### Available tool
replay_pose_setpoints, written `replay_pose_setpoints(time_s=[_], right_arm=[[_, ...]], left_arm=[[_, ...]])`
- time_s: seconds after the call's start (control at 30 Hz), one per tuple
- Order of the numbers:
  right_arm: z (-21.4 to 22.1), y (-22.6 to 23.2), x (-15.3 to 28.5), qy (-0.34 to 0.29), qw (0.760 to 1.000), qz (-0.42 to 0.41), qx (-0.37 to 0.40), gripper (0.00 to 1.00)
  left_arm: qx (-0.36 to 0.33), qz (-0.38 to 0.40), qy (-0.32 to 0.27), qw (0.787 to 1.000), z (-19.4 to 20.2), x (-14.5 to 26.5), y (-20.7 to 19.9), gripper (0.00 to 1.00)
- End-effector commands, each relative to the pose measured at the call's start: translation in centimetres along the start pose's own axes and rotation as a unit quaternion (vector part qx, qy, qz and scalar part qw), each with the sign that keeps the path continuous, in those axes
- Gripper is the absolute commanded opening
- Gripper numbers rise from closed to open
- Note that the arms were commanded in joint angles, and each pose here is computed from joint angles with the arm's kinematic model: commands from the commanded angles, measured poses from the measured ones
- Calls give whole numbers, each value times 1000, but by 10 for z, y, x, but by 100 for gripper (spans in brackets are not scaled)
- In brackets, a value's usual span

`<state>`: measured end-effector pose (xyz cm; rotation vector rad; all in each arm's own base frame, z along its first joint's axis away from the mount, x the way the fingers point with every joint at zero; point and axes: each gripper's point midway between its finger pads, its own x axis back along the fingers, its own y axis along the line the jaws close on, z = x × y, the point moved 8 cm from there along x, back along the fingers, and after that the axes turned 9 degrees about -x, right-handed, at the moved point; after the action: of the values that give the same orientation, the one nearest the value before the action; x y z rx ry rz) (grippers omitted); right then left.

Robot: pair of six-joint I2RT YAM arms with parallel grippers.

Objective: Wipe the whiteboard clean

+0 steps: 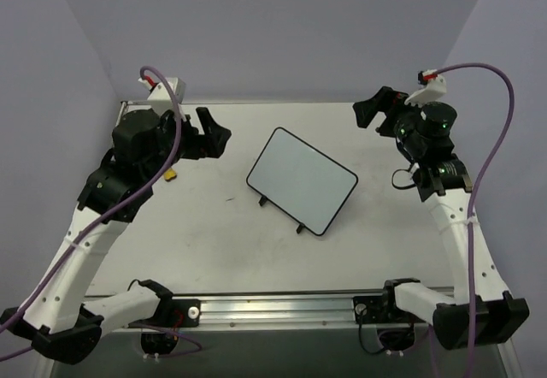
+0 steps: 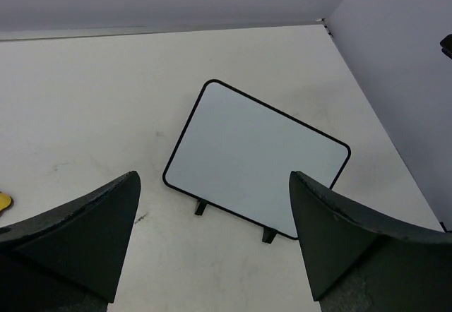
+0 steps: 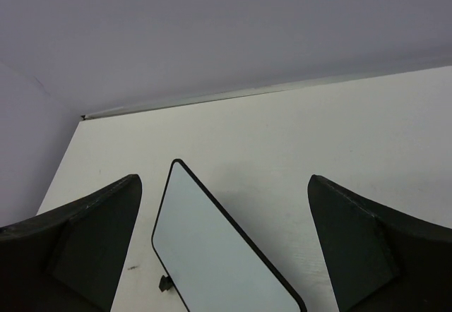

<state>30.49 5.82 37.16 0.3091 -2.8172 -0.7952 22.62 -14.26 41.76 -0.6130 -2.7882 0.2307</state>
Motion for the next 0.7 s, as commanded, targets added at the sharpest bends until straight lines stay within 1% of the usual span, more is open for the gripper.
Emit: replay_pose_setpoints(time_s=[0.0, 0.2, 0.3, 0.67], right_arm=[[2, -6, 7, -34, 998, 35, -29, 100], [0, -3, 10, -29, 999, 37, -20, 100], [3, -5, 9, -28, 999, 39, -21, 100], [9, -7, 5, -19, 999, 33, -14, 100]], left_arm=[[-38, -13, 26, 999, 16, 12, 9, 94], [-54, -41, 21, 998, 23, 22, 19, 94], [-53, -39, 11, 998, 23, 25, 19, 94], [-58, -51, 6, 997, 25, 26, 24, 94]])
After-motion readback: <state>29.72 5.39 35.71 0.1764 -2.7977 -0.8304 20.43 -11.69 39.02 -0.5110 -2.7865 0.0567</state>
